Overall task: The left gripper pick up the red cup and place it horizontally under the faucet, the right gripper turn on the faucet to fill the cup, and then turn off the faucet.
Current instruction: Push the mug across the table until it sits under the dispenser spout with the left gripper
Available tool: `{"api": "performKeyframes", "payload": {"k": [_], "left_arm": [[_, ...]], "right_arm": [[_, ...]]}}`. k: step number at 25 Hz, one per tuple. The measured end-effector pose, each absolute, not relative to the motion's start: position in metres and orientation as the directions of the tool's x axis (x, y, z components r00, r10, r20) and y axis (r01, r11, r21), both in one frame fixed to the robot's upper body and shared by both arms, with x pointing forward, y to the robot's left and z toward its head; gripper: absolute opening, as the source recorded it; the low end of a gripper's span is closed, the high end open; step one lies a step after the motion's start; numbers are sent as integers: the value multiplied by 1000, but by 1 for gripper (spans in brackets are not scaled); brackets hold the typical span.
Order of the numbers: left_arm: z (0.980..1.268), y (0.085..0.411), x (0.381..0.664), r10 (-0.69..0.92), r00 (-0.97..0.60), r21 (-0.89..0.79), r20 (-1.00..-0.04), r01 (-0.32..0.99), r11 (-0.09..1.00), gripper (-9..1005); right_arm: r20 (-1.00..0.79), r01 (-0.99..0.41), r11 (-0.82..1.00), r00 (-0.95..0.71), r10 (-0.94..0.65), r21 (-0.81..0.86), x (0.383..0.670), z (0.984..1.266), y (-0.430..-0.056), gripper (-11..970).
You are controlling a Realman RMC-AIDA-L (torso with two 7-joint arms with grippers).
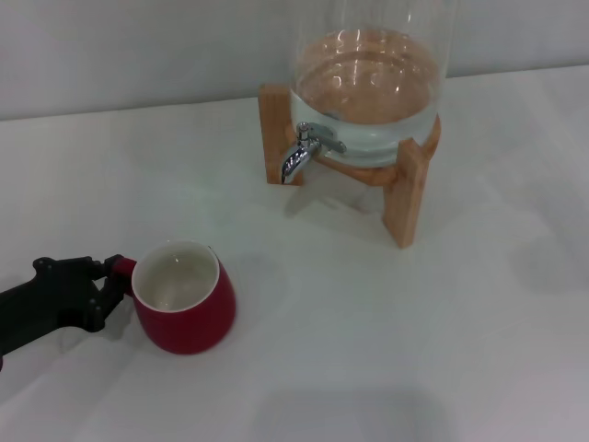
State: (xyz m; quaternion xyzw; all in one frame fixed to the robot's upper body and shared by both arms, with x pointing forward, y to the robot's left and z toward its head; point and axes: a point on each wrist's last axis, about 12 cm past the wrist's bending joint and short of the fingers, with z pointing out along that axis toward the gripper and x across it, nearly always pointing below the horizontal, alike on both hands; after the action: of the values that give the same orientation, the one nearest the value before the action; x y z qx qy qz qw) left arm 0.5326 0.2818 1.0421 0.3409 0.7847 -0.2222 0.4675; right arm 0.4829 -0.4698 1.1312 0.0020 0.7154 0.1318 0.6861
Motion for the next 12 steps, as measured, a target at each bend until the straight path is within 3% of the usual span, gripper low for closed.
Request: {"api": "performKeyframes", "payload": {"k": [7,12], "left_arm": [[1042,282,532,327,-332,-32,-885,742,669,169],[1043,282,533,317,-330,-34,-889,739,673,137]], "right_arm": [[-981,-178,965,-59,184,192,483,1131,-470,722],[-981,-179,965,-58,184,192,483,1131,-470,722]]}}
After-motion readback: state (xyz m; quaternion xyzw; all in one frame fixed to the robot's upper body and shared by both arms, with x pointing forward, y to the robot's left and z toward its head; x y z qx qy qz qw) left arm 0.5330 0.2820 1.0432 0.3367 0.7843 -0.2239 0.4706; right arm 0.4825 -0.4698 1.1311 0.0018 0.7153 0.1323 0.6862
